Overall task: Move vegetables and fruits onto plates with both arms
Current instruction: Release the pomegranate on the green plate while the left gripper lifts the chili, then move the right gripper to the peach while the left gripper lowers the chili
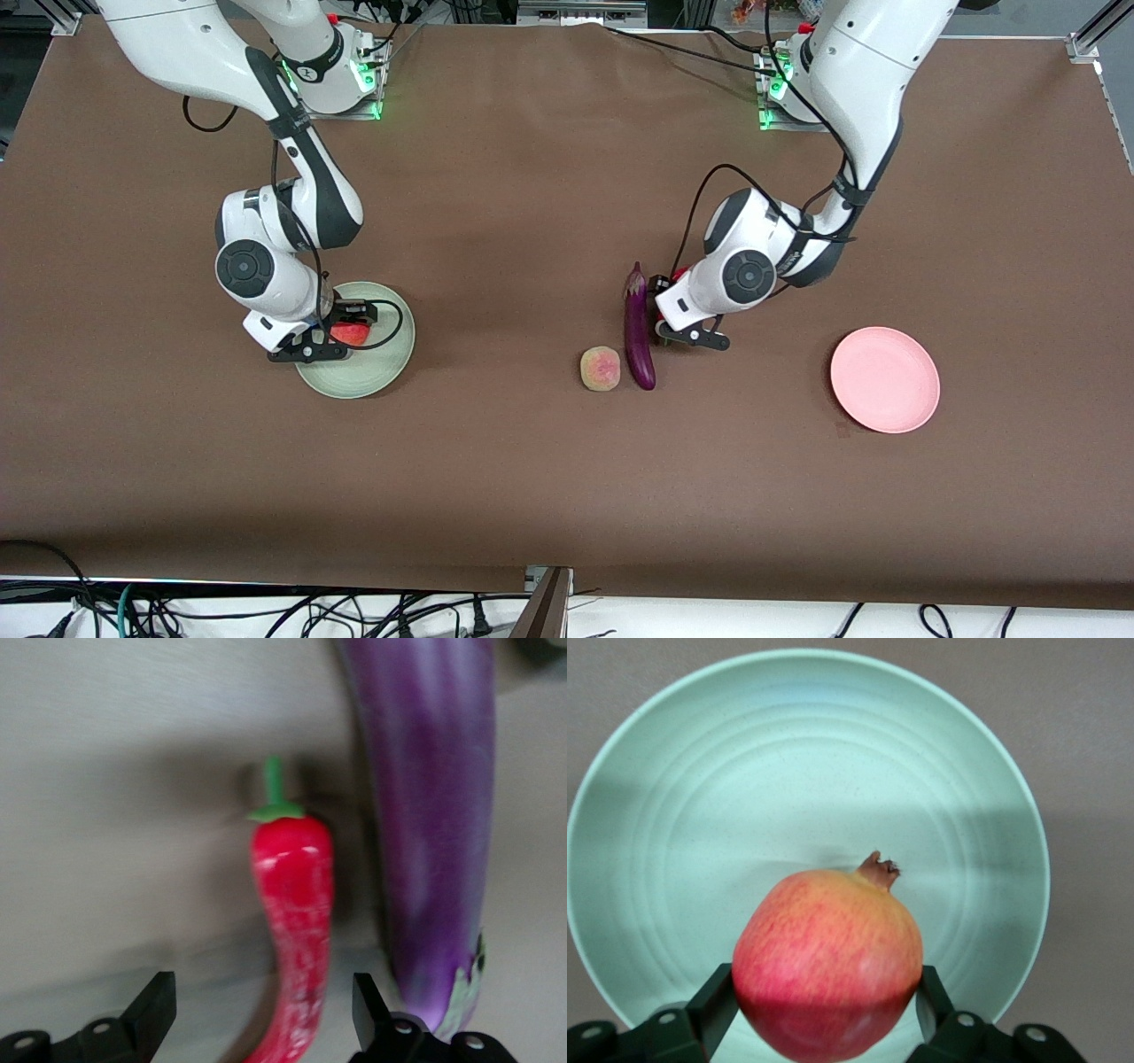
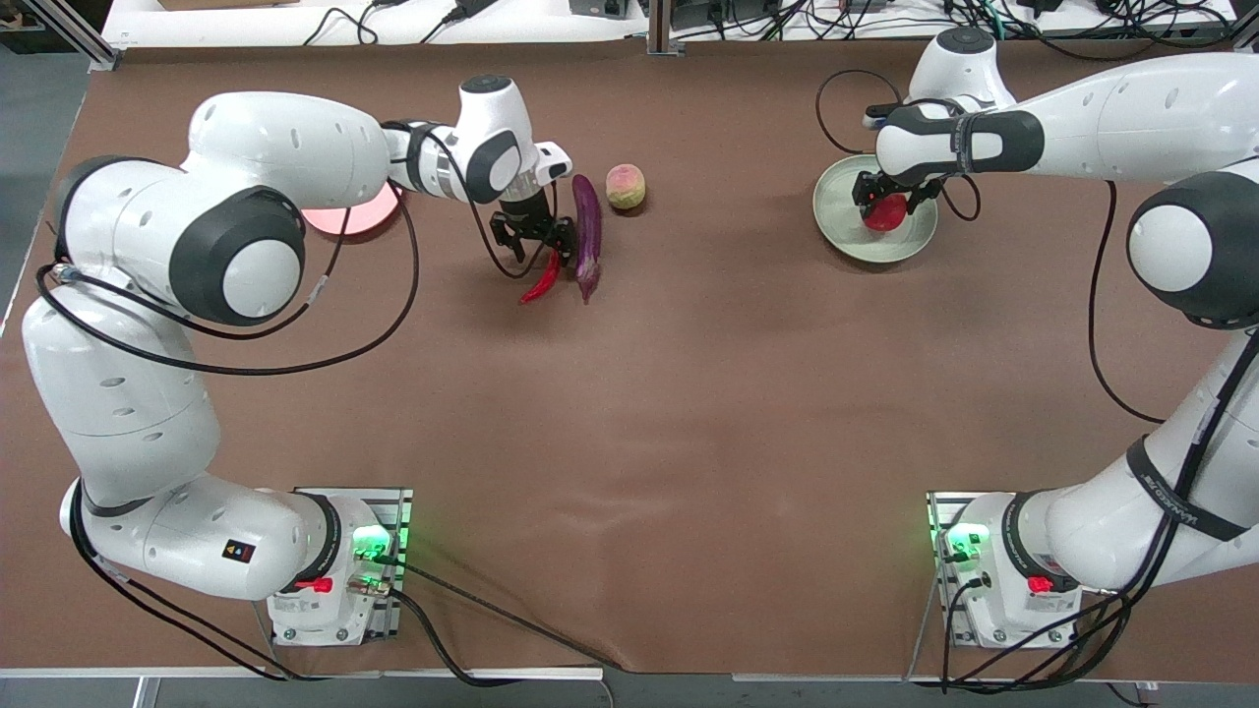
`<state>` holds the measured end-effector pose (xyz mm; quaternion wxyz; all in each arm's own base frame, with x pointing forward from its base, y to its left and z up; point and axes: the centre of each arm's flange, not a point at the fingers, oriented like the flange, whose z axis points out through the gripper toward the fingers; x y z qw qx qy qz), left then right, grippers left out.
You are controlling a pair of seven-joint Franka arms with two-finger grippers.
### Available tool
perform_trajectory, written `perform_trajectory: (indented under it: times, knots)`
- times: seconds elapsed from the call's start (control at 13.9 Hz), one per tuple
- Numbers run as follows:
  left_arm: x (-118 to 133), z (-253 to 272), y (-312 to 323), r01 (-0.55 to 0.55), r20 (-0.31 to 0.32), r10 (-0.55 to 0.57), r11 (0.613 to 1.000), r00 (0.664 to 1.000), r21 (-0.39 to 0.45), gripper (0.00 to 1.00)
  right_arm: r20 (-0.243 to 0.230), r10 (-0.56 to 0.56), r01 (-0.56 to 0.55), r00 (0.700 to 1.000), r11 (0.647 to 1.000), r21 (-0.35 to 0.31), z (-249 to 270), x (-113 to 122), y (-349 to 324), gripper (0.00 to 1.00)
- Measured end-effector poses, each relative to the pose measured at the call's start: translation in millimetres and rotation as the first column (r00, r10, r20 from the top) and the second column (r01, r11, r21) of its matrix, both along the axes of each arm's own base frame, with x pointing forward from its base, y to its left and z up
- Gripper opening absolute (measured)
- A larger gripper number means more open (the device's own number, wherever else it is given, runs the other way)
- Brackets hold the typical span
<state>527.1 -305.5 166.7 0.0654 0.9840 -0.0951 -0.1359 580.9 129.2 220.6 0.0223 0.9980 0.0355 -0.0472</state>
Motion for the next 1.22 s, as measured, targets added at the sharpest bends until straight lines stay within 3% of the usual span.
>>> perform_trajectory:
  times: [0.07,0.29,0.5,0.72,0.93,1.08,1.22]
  knots:
    - [-3.5,-4.3,-5.4,-0.001,0.000,0.001,1.000,1.000,0.002,0.82,0.009,0.000,0.000,1.000,1.000,0.002,3.2,1.6,0.4,0.99]
    - [0.5,0.2,-2.5,-0.009,0.008,0.009,1.000,1.000,0.003,0.49,0.035,-0.003,0.003,0.999,1.000,0.008,19.5,11.2,3.0,1.00]
    - [12.6,23.6,8.8,-0.022,0.008,0.022,1.000,1.000,0.013,0.19,0.019,-0.056,0.056,0.998,0.998,0.032,60.3,29.9,19.8,1.00]
    - [50.8,84.2,74.5,-0.050,-0.013,0.050,0.999,0.999,0.013,0.18,0.015,-0.145,0.144,0.989,0.986,0.079,101.0,40.3,70.0,1.00]
    - [95.0,134.8,198.6,-0.013,-0.014,0.013,1.000,1.000,-0.022,0.18,0.025,-0.239,0.235,0.971,0.965,0.112,109.4,36.4,150.8,1.00]
    - [106.8,133.9,273.8,0.051,-0.005,-0.051,0.998,0.999,-0.038,0.18,0.031,-0.304,0.298,0.952,0.946,0.123,104.8,31.3,207.6,1.00]
    - [108.6,113.0,314.3,0.112,-0.020,-0.112,0.994,0.993,0.003,0.18,0.040,-0.375,0.366,0.926,0.919,0.145,100.3,24.2,265.2,1.00]
